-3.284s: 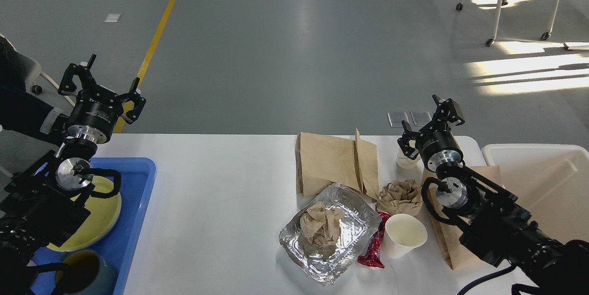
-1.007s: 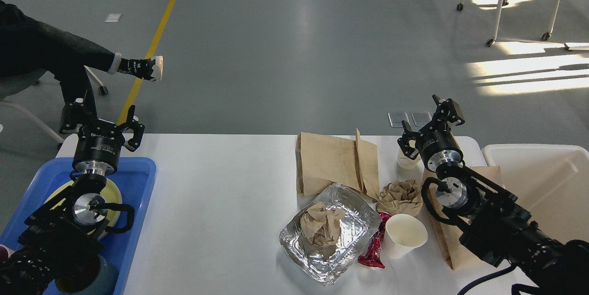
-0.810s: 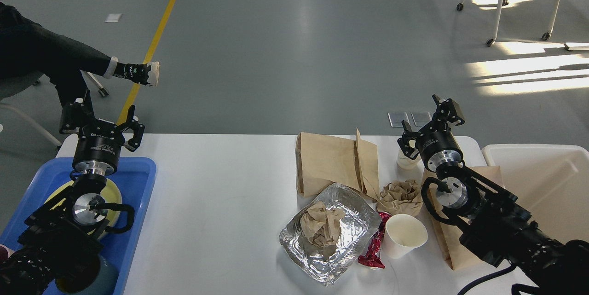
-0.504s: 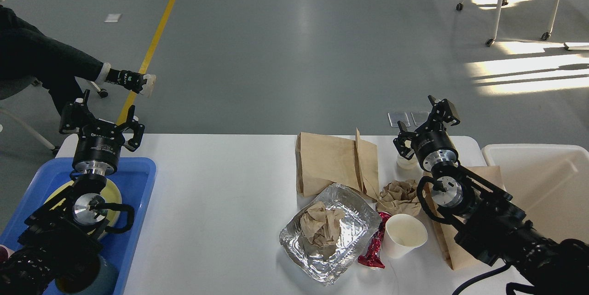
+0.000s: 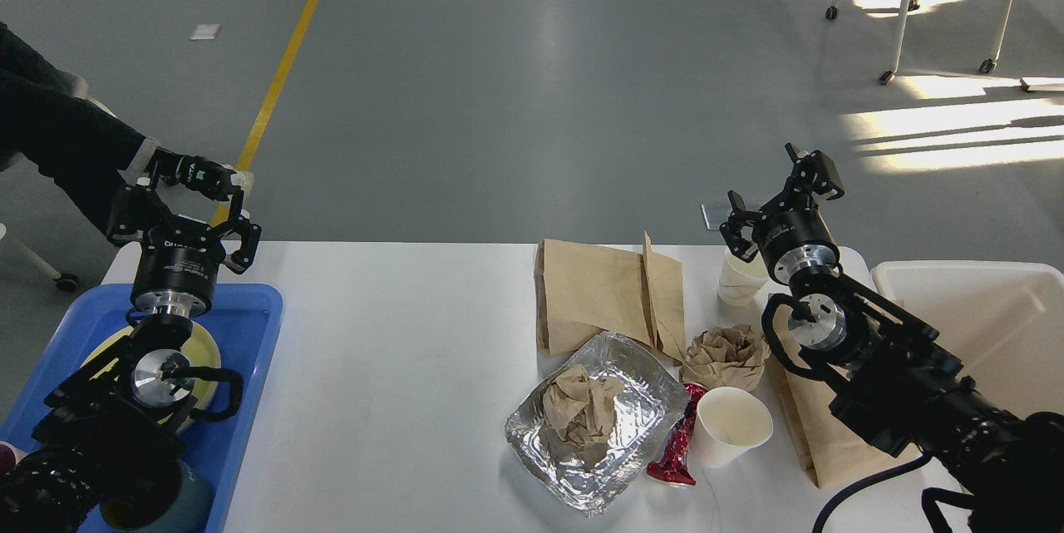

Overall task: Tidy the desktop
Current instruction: 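Raise the right gripper off the table and swing it toward the flat paper bag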

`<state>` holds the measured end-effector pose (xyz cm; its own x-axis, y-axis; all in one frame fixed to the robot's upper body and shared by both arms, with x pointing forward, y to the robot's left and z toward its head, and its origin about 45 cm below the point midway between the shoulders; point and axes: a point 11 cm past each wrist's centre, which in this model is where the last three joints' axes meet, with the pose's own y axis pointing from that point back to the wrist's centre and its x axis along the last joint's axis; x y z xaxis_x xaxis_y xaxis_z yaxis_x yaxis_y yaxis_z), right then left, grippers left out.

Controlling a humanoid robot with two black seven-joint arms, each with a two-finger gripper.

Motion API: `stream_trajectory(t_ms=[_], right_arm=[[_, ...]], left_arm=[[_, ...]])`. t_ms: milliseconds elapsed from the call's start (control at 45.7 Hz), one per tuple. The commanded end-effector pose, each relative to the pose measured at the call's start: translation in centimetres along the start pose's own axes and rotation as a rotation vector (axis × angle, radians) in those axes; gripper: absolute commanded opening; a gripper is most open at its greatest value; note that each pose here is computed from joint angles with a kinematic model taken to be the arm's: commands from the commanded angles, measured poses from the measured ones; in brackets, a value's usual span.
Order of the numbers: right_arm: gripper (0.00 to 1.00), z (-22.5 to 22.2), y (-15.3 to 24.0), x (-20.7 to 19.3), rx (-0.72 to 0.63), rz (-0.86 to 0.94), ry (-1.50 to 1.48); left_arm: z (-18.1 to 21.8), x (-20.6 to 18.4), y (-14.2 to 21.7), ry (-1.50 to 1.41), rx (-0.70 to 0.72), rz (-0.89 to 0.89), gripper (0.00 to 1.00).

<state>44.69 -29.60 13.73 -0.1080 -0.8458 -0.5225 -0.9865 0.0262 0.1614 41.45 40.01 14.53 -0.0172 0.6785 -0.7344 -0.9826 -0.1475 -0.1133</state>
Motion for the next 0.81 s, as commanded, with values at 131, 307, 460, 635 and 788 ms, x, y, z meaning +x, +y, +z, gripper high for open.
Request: stream_trajectory(t_ms=[131,307,460,635,788], right_arm=[[1.00,-1.0,0.0,0.9,0.015,0.015,0.014],[1.00,-2.6,0.1,2.5,0.036,0.037,0.039],[1.00,-3.1,0.1,3.1,0.044,0.049,0.047],[1.00,-4.1,0.1,3.7,0.064,0.054,0.054],[1.00,-4.1,0.4,4.3,0.066,0.066,0.054]], left_arm=[[0.0,0.0,0.0,0.001,0.000,0.000,0.97],[0.0,0.0,0.0,0.001,0.000,0.000,0.97],[0.0,0.0,0.0,-0.001,0.000,0.000,0.97],[0.0,0.0,0.0,-0.001,0.000,0.000,0.97],[0.0,0.0,0.0,0.000,0.000,0.000,0.97]])
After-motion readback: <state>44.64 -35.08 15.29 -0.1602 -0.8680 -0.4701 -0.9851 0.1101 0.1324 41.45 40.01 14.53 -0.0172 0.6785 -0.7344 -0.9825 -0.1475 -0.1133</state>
